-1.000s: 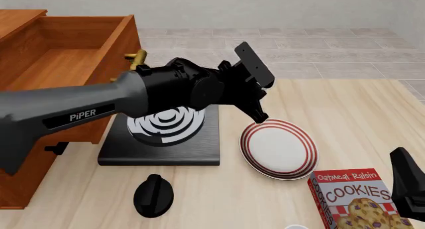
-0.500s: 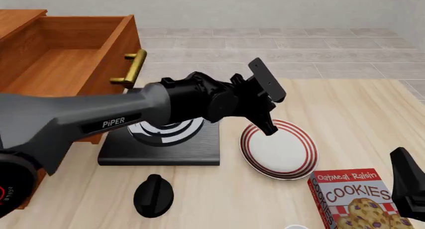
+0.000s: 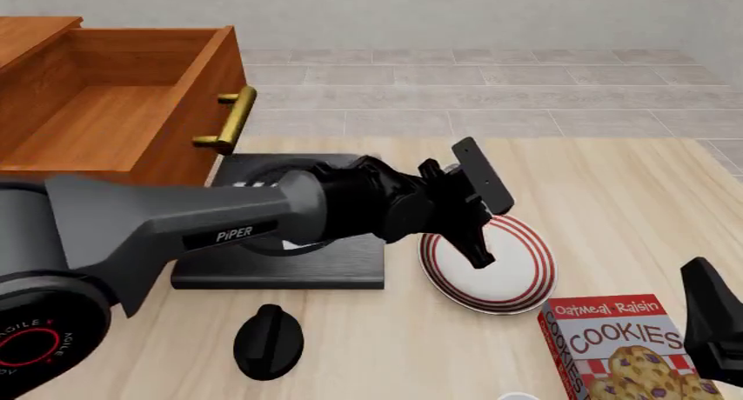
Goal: Pick the akita bowl in the top layer of the wooden cabinet and place it on the plate.
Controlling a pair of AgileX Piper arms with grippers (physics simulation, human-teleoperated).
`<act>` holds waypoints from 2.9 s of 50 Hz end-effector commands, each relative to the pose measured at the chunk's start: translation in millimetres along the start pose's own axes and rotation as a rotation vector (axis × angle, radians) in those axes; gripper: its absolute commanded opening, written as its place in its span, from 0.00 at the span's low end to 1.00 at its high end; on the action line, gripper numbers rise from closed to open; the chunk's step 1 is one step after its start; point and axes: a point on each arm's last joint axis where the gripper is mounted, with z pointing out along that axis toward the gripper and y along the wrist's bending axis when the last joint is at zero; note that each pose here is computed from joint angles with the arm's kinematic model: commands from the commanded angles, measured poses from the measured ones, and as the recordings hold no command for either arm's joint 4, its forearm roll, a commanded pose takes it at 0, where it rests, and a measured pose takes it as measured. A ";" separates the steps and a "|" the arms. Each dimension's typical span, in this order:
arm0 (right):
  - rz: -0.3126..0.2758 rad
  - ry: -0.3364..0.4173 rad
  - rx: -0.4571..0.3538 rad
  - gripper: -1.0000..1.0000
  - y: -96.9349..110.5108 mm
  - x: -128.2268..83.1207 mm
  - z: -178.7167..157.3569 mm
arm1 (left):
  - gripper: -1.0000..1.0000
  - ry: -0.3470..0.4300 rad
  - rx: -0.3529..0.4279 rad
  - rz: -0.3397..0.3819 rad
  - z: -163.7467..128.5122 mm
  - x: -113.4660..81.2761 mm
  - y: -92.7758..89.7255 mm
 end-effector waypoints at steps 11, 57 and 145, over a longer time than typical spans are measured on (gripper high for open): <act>0.014 0.008 0.001 1.00 -0.1 0.6 1.1 | 0.00 0.070 0.082 0.075 9.0 4.3 -33.9; 0.029 0.017 0.007 1.00 -0.6 2.8 2.5 | 0.00 0.135 0.096 0.100 54.1 28.5 -34.3; 0.018 0.011 0.009 1.00 -0.9 3.0 3.0 | 1.00 0.169 0.092 0.081 61.5 31.0 -23.1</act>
